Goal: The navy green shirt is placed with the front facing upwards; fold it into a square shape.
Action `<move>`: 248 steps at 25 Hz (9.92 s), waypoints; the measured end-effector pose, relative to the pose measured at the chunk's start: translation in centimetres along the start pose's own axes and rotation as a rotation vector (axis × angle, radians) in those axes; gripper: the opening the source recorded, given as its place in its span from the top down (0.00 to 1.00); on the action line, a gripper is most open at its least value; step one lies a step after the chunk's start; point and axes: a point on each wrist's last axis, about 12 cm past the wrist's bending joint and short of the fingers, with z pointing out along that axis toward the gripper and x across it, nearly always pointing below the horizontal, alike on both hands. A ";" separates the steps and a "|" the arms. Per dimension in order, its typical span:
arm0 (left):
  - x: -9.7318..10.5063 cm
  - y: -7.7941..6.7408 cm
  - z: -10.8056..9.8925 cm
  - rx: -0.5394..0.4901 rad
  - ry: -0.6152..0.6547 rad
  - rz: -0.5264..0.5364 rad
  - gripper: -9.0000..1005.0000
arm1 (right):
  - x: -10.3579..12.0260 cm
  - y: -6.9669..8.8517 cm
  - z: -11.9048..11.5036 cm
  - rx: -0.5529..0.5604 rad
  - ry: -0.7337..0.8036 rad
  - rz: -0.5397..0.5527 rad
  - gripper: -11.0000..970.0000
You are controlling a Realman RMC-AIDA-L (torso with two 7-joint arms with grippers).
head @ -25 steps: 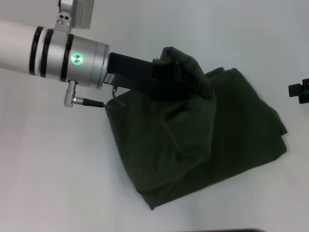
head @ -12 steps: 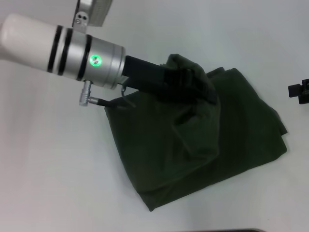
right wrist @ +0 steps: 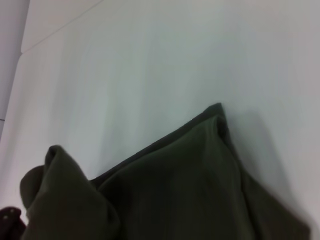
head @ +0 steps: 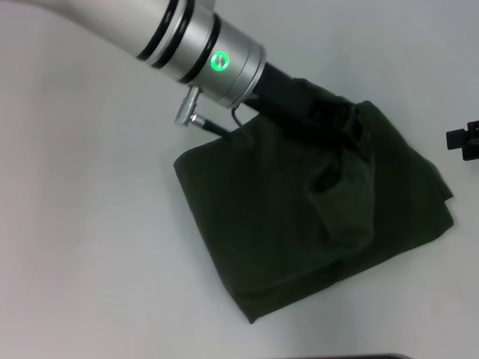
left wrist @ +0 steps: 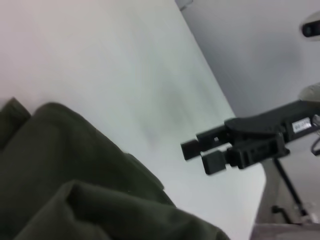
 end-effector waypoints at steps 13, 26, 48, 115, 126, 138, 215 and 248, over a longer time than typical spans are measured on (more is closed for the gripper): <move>-1.2 0.0 0.5 -0.123 -0.006 0.000 0.84 | 0.0 0.0 0.1 0.004 -0.003 0.009 0.32; -1.6 -1.2 1.1 -0.136 0.021 0.093 0.82 | 0.0 -0.2 0.2 0.014 0.000 0.020 0.32; -2.1 -2.0 0.6 0.022 -0.076 0.109 0.43 | 0.0 -0.2 0.3 0.021 0.005 0.021 0.32; 15.3 9.2 -16.6 0.173 -0.393 -0.338 0.37 | -5.2 6.9 6.3 0.107 0.170 -0.293 0.32; 15.0 9.4 -16.1 0.182 -0.389 -0.335 0.37 | -4.8 5.6 6.5 0.080 0.108 -0.183 0.32; 15.0 9.3 -15.9 0.188 -0.390 -0.335 0.37 | -4.9 5.1 8.4 0.099 0.057 -0.151 0.32; 15.0 9.4 -15.1 0.204 -0.371 -0.342 0.37 | -6.4 5.6 7.3 0.192 0.026 -0.285 0.78; 15.1 9.4 -15.3 0.208 -0.379 -0.340 0.37 | -2.7 4.0 8.3 0.093 0.154 -0.266 0.18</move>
